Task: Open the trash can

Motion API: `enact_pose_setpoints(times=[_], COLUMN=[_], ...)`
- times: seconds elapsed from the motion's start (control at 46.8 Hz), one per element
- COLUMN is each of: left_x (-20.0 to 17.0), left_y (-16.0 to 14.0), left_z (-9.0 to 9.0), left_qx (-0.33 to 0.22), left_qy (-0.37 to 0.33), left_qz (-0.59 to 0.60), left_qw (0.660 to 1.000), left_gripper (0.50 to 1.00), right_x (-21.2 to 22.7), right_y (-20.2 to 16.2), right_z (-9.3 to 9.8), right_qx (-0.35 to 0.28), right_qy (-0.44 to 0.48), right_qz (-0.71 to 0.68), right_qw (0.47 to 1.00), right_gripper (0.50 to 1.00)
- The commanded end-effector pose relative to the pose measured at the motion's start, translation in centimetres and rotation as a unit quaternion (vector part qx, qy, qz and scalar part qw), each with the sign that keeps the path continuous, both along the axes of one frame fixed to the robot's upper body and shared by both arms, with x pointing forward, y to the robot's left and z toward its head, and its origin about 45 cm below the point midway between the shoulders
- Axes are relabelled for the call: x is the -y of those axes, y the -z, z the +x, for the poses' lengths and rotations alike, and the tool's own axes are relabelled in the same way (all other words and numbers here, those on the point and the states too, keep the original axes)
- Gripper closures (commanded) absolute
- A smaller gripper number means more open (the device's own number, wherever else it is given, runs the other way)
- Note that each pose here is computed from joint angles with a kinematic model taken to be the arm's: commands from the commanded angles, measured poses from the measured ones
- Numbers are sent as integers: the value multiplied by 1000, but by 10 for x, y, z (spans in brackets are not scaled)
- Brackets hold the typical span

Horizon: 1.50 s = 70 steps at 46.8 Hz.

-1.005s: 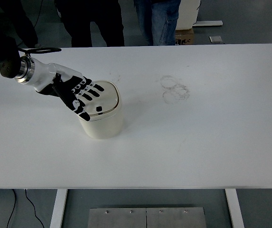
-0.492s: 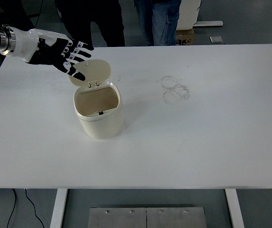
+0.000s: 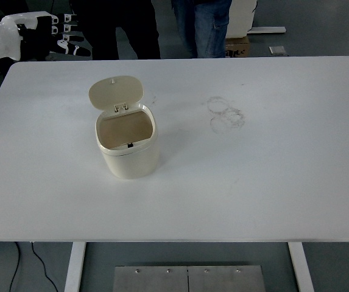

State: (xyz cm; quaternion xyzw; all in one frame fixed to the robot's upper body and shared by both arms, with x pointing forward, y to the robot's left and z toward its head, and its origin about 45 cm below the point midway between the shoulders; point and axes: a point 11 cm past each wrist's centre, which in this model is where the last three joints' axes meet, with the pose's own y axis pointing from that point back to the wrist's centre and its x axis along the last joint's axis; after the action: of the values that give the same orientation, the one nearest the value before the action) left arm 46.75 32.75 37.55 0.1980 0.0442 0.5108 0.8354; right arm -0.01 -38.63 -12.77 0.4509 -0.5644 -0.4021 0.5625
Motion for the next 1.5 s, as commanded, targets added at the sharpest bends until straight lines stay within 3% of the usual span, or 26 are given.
enact_pose_setpoints(times=[0.0,0.235,0.513,0.834,1.261,1.475], left_x=[-16,-52,-69,-96,-96,-104], left_y=[12,37,98,124,175,181], left_z=[4,8,3,-16,-41,-46], left_qx=[2,15,11,51,34,34], left_qy=[-36,-115,-184,-252,-309,-320], left_qz=[-31,-138,-224,-338,-443,-441], left_qw=[999,984,957,905,841,838], left_gripper=[500,500,500,500,500,500], right_x=[0,0,0,0,0,0], right_y=[0,0,0,0,0,0], right_z=[0,0,0,0,0,0], right_qx=[0,0,0,0,0,0], right_qy=[0,0,0,0,0,0], right_qz=[0,0,0,0,0,0], right_qw=[1000,1000,1000,1000,1000,1000], right_gripper=[511,509,511,511,509,509])
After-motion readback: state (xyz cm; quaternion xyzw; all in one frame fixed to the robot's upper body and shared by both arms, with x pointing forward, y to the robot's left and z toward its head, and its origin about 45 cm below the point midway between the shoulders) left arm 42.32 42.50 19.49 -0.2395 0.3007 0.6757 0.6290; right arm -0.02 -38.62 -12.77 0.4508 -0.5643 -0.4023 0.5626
